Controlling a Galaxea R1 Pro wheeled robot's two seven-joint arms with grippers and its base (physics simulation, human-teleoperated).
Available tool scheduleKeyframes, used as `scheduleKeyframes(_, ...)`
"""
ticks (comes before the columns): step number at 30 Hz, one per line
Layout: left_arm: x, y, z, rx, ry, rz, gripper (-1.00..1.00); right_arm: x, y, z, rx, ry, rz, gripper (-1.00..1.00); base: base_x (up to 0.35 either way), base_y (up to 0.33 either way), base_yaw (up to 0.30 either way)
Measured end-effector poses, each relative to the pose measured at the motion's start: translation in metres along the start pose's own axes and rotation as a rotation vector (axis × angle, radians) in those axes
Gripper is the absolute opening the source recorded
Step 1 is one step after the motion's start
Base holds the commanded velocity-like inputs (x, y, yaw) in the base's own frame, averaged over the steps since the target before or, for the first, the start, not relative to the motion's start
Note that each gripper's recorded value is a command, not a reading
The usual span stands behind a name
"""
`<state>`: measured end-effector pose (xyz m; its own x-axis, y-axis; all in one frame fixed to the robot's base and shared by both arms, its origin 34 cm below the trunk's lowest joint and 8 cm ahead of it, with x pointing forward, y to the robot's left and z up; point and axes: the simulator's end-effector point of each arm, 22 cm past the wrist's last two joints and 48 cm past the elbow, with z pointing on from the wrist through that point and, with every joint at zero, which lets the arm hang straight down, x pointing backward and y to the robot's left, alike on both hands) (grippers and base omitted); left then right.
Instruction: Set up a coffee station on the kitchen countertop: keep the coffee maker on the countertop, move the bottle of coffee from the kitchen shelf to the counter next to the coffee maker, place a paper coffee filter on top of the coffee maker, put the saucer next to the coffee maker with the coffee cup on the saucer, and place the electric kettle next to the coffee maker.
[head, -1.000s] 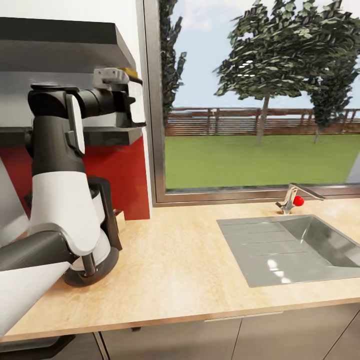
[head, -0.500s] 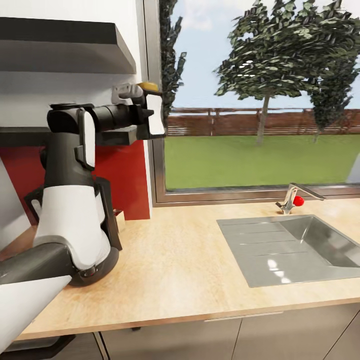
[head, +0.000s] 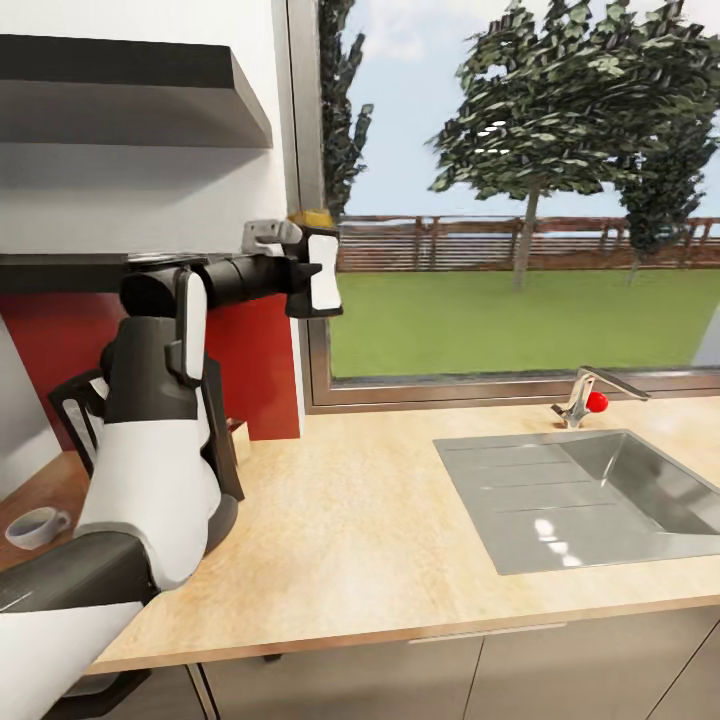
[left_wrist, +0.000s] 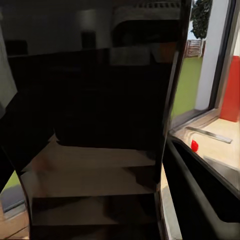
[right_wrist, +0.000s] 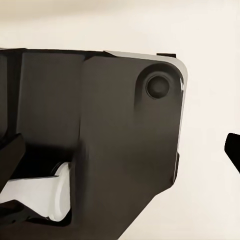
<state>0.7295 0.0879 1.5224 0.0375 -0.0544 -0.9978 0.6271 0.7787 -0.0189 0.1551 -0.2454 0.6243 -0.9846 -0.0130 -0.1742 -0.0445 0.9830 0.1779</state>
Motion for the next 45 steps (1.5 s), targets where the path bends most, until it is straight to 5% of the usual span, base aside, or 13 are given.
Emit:
scheduleKeyframes(11, 0.052, -0.02, -0.001, 0.015, 0.057, 0.038, -1.0, -0.002, 0.001, 0.0, -0.002, -0.003, 0.0, 1.0, -0.063, 0.0, 0.0)
scheduleKeyframes(21, 0.074, -0.019, -0.002, 0.008, 0.084, 0.024, -1.0, -0.002, 0.001, 0.0, -0.002, -0.004, -0.001, 1.0, -0.195, 0.0, 0.0)
scheduleKeyframes(35, 0.19, 0.017, -0.012, -0.154, 0.113, 0.02, -1.0, -0.004, 0.0, 0.0, 0.0, -0.008, 0.0, 1.0, -0.004, 0.0, 0.0)
scheduleKeyframes(45, 0.272, 0.016, -0.035, -0.206, 0.1, 0.04, -1.0, -0.015, -0.001, 0.001, 0.001, -0.034, -0.002, 1.0, 0.0, 0.0, 0.0)
